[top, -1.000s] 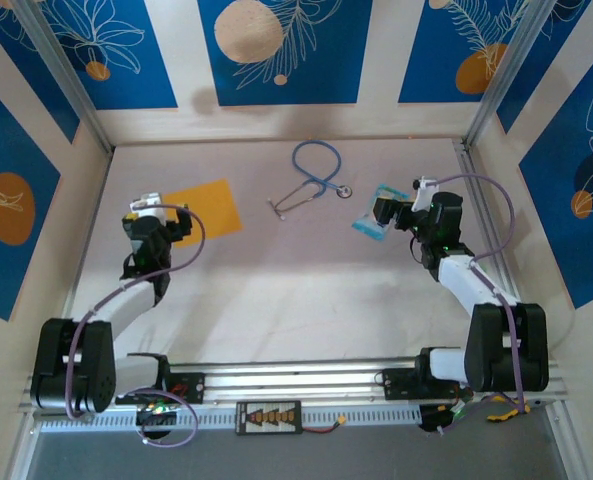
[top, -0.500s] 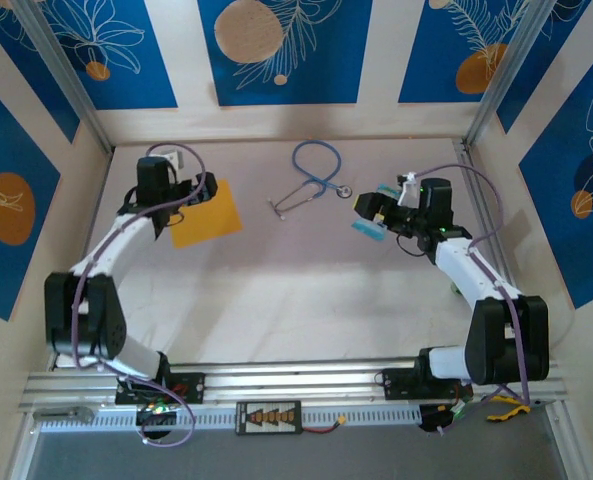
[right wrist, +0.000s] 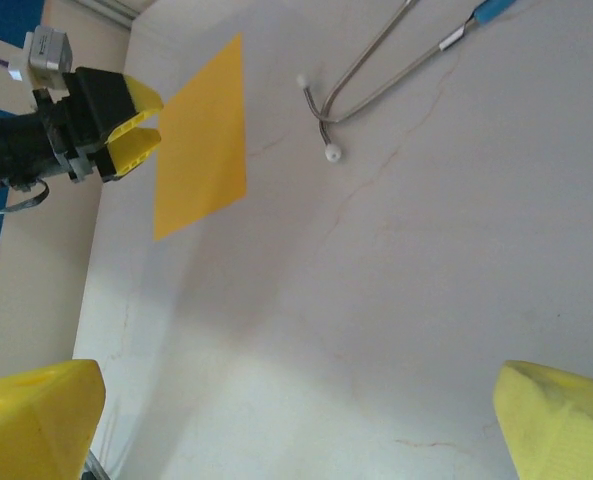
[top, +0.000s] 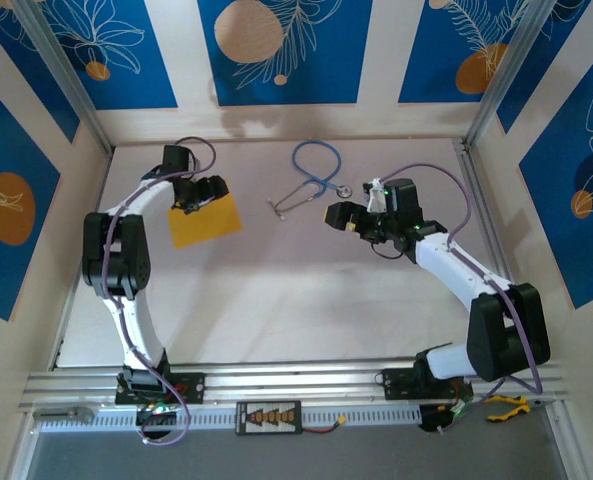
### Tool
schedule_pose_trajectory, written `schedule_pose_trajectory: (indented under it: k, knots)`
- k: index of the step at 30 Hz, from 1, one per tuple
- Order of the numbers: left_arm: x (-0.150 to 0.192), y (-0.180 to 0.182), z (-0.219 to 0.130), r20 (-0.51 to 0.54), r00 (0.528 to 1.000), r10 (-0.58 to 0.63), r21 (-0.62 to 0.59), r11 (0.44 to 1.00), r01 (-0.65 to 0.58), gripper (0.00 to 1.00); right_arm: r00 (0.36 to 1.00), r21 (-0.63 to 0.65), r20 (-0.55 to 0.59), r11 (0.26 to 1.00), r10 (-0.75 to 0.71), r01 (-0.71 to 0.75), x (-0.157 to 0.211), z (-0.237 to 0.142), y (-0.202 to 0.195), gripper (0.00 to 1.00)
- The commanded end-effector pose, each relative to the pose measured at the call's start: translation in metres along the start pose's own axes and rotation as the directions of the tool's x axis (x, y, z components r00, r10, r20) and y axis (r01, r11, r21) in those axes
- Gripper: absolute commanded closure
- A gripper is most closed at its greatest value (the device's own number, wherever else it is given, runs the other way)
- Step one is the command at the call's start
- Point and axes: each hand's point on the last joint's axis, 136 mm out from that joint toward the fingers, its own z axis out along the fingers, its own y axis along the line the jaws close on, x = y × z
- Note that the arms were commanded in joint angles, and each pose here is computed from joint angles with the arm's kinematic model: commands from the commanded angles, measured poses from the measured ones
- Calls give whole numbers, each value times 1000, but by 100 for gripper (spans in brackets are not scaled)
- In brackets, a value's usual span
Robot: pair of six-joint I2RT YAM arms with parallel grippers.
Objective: Fold a paper plane with a square sheet of paper (pick it up from the middle)
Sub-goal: Move the square sheet of paper to the bottom-center of the table.
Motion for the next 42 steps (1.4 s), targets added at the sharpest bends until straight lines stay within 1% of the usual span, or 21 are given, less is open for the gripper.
schedule_pose_trajectory:
  k: [1,3,9,11,14,15,19,22,24,25,29,34,37,40,42]
  knots:
    - [13,8,8,-73,996,-51,-21,999,50,23,999,23,-15,999,39,-38,1,5,2,0]
    - [19,11,14,-95,994,-57,-25,998,55,24,999,25,-24,999,46,-46,4,7,2,0]
    - [40,19,22,-138,988,-74,-27,997,71,24,998,38,-28,997,61,-60,8,8,-1,0]
    - [48,22,24,-153,985,-78,-28,997,74,24,997,54,-29,996,71,-70,9,8,-5,0]
    - [63,28,26,-186,979,-84,-30,996,79,27,995,89,-26,992,94,-91,12,7,-13,0]
    - [69,28,27,-198,977,-83,-25,996,80,30,994,99,-24,990,103,-100,12,6,-15,0]
    - [94,32,24,-244,966,-85,-18,996,83,31,992,140,-30,983,123,-118,15,3,-22,0]
    - [120,36,20,-268,960,-78,-15,997,77,36,990,176,-37,976,133,-125,17,1,-26,0]
    - [137,45,15,-271,959,-85,-55,996,73,36,989,188,-42,974,139,-129,20,0,-27,0]
    - [148,47,13,-277,957,-86,-57,996,73,36,988,193,-43,972,146,-136,21,0,-28,0]
    - [184,41,3,-293,954,-61,-56,997,47,36,986,184,-45,971,161,-150,28,-3,-28,1]
    - [224,35,-1,-348,937,-18,-60,998,-3,36,983,216,-25,961,180,-171,33,-13,-36,1]
    - [247,29,-2,-382,924,21,-49,998,-43,35,982,212,-3,960,188,-183,35,-18,-39,1]
    - [267,16,-7,-409,910,70,-47,994,-98,35,978,202,20,958,206,-206,34,-23,-43,1]
    - [272,0,-12,-396,911,111,-21,991,-130,35,973,179,6,957,233,-230,34,-29,-40,1]
